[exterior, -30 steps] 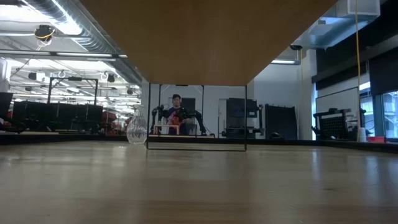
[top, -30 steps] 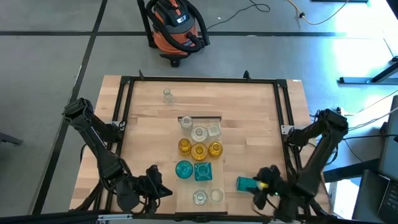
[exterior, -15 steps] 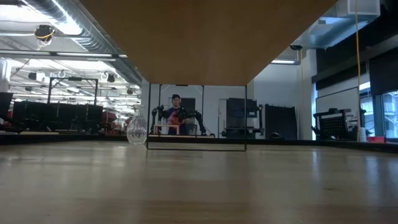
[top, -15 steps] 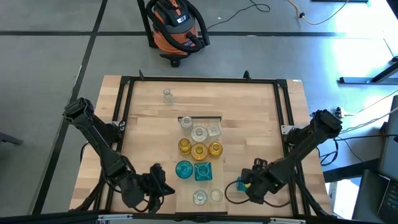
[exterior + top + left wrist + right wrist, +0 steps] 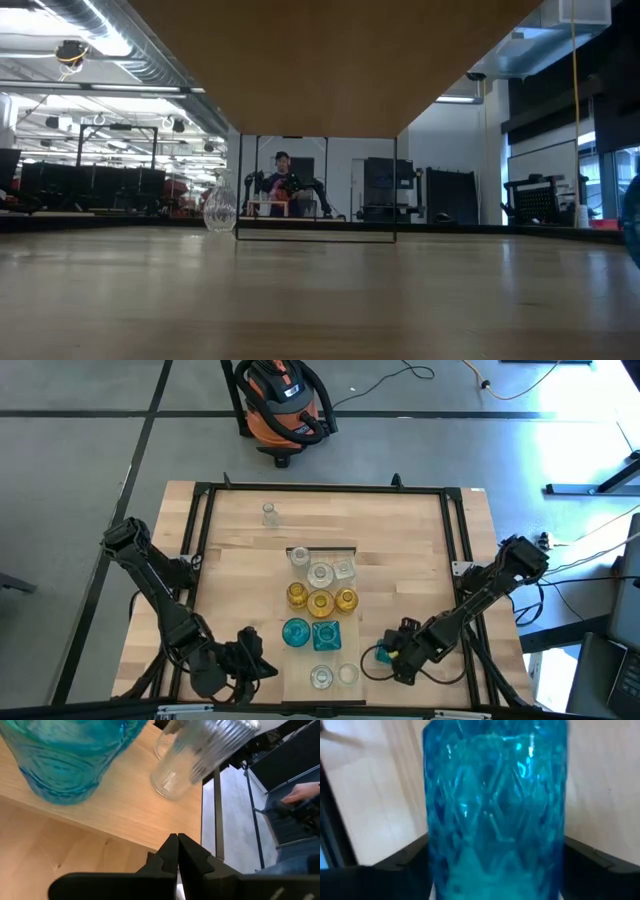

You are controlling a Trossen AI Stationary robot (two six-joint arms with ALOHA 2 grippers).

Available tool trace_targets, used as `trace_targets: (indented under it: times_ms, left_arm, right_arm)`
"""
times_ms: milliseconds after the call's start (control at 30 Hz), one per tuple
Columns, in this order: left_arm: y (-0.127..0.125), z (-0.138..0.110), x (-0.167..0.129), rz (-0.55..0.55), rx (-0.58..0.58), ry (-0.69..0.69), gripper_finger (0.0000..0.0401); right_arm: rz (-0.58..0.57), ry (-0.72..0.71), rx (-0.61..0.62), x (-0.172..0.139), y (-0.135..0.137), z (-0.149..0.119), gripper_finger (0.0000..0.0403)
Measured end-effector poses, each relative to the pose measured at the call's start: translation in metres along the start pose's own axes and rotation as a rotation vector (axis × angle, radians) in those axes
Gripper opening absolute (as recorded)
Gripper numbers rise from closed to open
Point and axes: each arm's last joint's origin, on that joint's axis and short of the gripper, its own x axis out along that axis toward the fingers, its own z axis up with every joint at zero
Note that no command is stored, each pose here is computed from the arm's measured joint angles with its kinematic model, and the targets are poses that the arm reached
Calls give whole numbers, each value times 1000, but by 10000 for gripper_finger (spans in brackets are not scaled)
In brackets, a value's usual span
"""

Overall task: Sort vases onto shelf
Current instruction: Put the blue vase on the shelf aligned with the other blue vases

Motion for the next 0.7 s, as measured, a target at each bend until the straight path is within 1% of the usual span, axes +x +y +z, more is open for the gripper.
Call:
trace_targets:
  times_ms: [67,167,200,367,500,600,700]
  left_arm:
    - [0,0,0,0,0,1,0]
    - [1,0,0,7,5,-5,0]
    - [1,0,0,10,5,-5,0]
    - [2,2,1,15,7,-7,0]
    - [2,2,1,13,7,-3,0]
    - [0,-1,0,2,13,13,0]
    - [-1,-5,-2,-7,23,33,0]
  right_arm:
    - [9,-13,10,2,0,-1,289]
    - [-1,-70,11,3,1,1,257]
    - [-3,-84,10,4,1,2,253]
    - [-12,-98,15,4,1,2,253]
    - [-16,-111,39,-1,3,-3,253]
    - [-31,-117,50,-16,8,-5,253]
    - [-21,-173,48,-45,20,-4,253]
